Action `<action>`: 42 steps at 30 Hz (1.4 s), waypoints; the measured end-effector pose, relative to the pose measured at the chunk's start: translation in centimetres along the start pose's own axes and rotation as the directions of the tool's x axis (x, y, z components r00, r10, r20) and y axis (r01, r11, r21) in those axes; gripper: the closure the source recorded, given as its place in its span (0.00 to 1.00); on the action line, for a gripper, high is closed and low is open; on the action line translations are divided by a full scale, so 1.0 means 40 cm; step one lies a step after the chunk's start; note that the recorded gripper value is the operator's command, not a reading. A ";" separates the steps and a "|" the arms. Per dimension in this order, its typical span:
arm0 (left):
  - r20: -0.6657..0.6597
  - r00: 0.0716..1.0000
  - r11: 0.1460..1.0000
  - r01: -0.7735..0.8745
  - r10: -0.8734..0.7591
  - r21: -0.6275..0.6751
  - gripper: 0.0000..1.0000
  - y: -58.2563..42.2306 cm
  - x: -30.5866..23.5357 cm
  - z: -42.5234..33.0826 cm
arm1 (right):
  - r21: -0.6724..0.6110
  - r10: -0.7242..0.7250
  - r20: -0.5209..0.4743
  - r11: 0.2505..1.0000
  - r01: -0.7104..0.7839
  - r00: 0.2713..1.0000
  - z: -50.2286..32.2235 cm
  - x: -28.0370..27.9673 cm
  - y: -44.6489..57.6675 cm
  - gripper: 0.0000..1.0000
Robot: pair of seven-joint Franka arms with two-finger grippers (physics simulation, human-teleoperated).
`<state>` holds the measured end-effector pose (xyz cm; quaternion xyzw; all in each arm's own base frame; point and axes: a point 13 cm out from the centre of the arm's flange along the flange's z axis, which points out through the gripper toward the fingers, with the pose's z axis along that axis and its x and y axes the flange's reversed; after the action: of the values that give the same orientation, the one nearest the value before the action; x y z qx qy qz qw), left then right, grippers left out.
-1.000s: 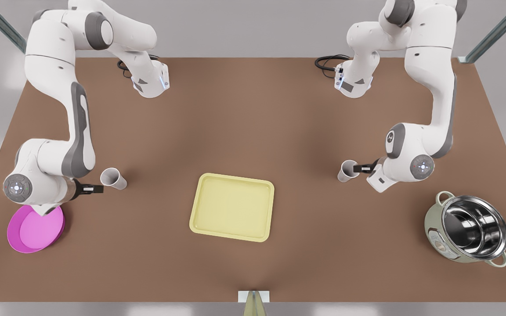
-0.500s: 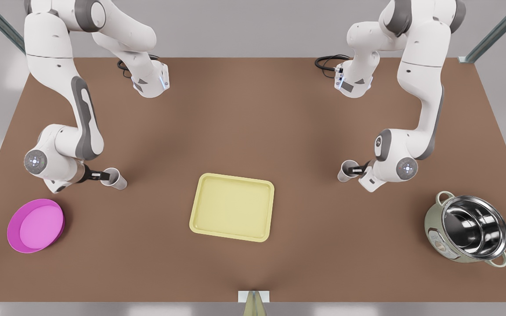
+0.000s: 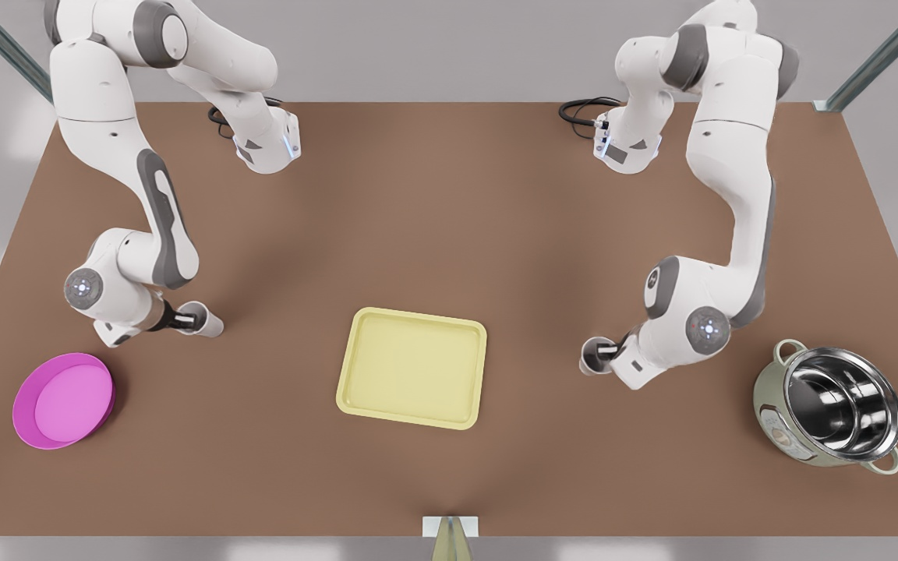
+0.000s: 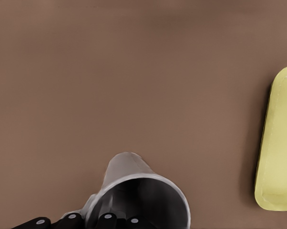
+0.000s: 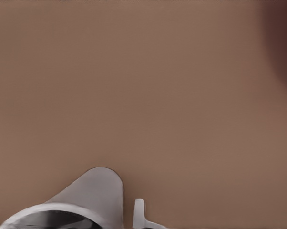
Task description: Use both arms to respectively pick up the white IKEA cups from the middle-left and middle-right positions, then place the white IKEA cups onto the middle-middle tray, ensuring that the cups remain upright and do not tip over
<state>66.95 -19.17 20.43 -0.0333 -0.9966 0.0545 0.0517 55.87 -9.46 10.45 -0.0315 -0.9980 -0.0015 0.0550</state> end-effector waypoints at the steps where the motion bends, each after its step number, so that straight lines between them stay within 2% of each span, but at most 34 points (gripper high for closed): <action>1: 0.009 1.000 1.000 -0.023 0.023 -0.007 0.74 -0.069 -0.024 -0.022 | -0.001 -0.001 0.003 1.000 0.001 1.000 -0.002 -0.002 0.002 0.79; 5: 0.028 0.996 0.996 -0.084 0.085 -0.009 0.74 -0.393 -0.045 0.023 | -0.012 -0.034 0.068 0.999 0.035 0.997 -0.098 -0.080 0.056 0.79; 9: 0.037 0.999 1.000 -0.022 0.021 0.014 0.74 -0.541 -0.017 0.117 | -0.027 -0.212 0.159 0.975 0.219 0.964 -0.249 -0.181 0.364 0.79; 15: 0.018 0.994 0.989 0.103 -0.105 0.107 0.74 -0.713 0.033 0.247 | -0.082 -0.329 0.169 0.935 0.346 0.929 -0.228 -0.188 0.787 0.79; 21: -0.019 0.972 0.961 0.236 -0.235 0.148 0.74 -0.765 0.050 0.343 | -0.107 -0.295 0.141 0.944 0.311 0.945 -0.159 -0.140 0.962 0.79; 22: -0.024 0.967 0.955 0.254 -0.254 0.151 0.67 -0.769 0.052 0.353 | -0.110 -0.285 0.135 0.948 0.300 0.949 -0.140 -0.133 0.978 0.79; 23: -0.025 0.962 0.950 0.272 -0.271 0.156 0.00 -0.773 0.051 0.357 | -0.112 -0.277 0.128 0.950 0.291 0.952 -0.119 -0.126 0.994 0.79; 30: -0.027 0.935 0.914 0.352 -0.354 0.202 0.00 -0.797 0.036 0.342 | -0.133 -0.193 0.122 0.969 0.209 0.974 -0.051 -0.126 1.044 0.79; 31: -0.026 0.931 0.910 0.362 -0.365 0.200 0.00 -0.794 0.035 0.339 | -0.135 -0.181 0.119 0.971 0.196 0.976 -0.038 -0.128 1.045 0.76; 32: -0.027 0.926 0.907 0.374 -0.376 0.195 0.00 -0.788 0.032 0.336 | -0.135 -0.169 0.115 0.974 0.184 0.979 -0.026 -0.129 1.045 0.59; 33: -0.025 0.922 0.902 0.385 -0.388 0.194 0.00 -0.782 0.028 0.320 | -0.135 -0.158 0.115 0.976 0.173 0.981 -0.020 -0.131 1.044 0.01; 38: -0.017 0.897 0.882 0.437 -0.441 0.178 0.00 -0.740 0.014 0.197 | -0.116 -0.098 0.123 0.987 0.113 0.988 -0.015 -0.139 1.038 0.00; 42: 0.020 0.839 0.835 0.539 -0.544 0.112 0.00 -0.445 -0.051 -0.106 | -0.134 -0.052 0.135 0.989 0.070 0.990 -0.064 -0.141 1.043 0.00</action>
<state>68.36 -36.54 26.41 0.2539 -0.9622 0.0891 0.0414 64.38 31.82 12.37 -0.0047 -0.9974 -0.0701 -0.0128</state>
